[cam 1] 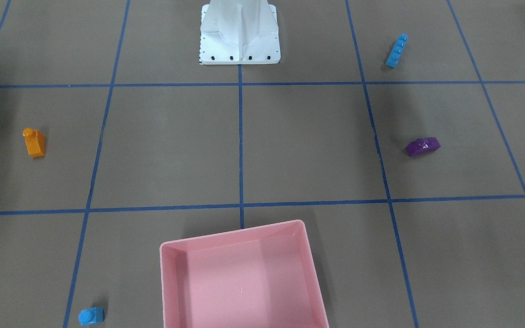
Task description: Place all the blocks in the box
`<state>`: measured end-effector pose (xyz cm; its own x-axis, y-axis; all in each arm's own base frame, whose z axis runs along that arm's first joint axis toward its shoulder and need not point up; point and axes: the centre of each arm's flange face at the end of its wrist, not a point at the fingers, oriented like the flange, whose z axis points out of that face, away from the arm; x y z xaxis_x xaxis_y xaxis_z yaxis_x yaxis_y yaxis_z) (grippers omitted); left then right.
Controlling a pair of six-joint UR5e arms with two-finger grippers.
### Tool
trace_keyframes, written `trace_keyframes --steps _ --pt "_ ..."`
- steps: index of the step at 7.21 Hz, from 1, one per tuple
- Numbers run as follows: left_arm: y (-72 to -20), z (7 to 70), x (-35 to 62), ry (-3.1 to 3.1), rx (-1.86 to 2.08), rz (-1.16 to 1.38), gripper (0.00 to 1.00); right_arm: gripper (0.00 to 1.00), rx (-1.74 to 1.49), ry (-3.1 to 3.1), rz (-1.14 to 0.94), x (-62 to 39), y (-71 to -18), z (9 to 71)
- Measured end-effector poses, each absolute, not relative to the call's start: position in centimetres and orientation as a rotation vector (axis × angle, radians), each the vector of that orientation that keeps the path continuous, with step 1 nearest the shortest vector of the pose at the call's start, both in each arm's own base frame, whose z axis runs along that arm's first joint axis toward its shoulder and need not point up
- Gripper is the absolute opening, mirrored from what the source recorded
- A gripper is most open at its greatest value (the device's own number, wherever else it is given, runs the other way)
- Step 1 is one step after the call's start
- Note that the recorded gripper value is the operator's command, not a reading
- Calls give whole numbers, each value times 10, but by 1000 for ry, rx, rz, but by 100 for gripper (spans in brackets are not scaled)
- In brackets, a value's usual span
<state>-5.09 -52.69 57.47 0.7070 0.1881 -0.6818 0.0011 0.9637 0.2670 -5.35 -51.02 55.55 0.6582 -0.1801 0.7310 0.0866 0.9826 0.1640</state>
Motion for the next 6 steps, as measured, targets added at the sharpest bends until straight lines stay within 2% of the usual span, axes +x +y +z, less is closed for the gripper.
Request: trace_keyframes --steps 3,6 --pt "-536 566 -31 798 222 38 100 100 130 -862 -95 -151 -487 539" --pt "-538 564 -26 806 217 17 100 100 76 -848 -121 -210 -454 552"
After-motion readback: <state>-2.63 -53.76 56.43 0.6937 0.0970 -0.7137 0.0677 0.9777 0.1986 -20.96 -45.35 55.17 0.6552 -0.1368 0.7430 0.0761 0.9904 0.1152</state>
